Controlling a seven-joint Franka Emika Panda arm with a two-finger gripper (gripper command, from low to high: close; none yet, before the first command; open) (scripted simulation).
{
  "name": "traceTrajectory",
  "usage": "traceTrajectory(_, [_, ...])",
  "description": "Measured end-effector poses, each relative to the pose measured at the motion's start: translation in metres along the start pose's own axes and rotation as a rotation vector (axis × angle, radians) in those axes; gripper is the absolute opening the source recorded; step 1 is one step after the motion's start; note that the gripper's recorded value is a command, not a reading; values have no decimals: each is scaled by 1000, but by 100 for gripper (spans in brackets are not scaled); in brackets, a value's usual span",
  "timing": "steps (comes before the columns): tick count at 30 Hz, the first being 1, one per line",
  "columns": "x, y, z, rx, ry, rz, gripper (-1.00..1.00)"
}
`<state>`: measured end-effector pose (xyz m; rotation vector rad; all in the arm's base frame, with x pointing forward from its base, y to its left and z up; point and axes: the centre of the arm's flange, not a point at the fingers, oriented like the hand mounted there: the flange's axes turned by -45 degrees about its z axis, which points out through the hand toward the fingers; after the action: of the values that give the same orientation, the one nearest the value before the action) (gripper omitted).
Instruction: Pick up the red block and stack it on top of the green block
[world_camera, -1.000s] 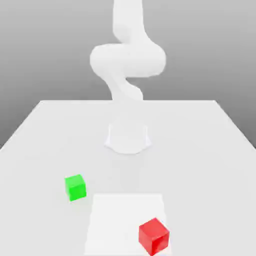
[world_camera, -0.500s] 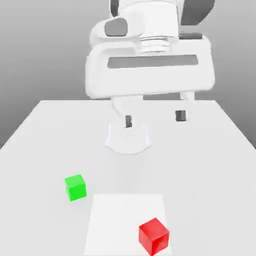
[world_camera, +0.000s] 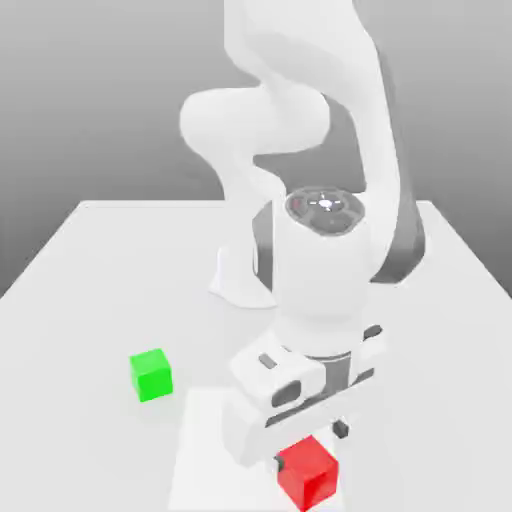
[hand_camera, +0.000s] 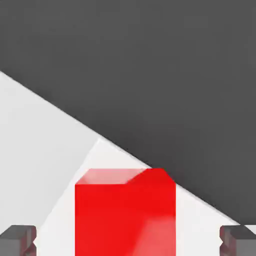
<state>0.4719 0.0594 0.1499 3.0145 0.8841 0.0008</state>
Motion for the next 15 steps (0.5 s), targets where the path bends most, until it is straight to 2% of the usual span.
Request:
traceTrajectory(6, [0,0,5,0,-1,0,-100])
traceTrajectory(11, [0,0,-42,0,-1,-1,-100])
traceTrajectory(15, [-48,39,-76,-31,-12,144,-100])
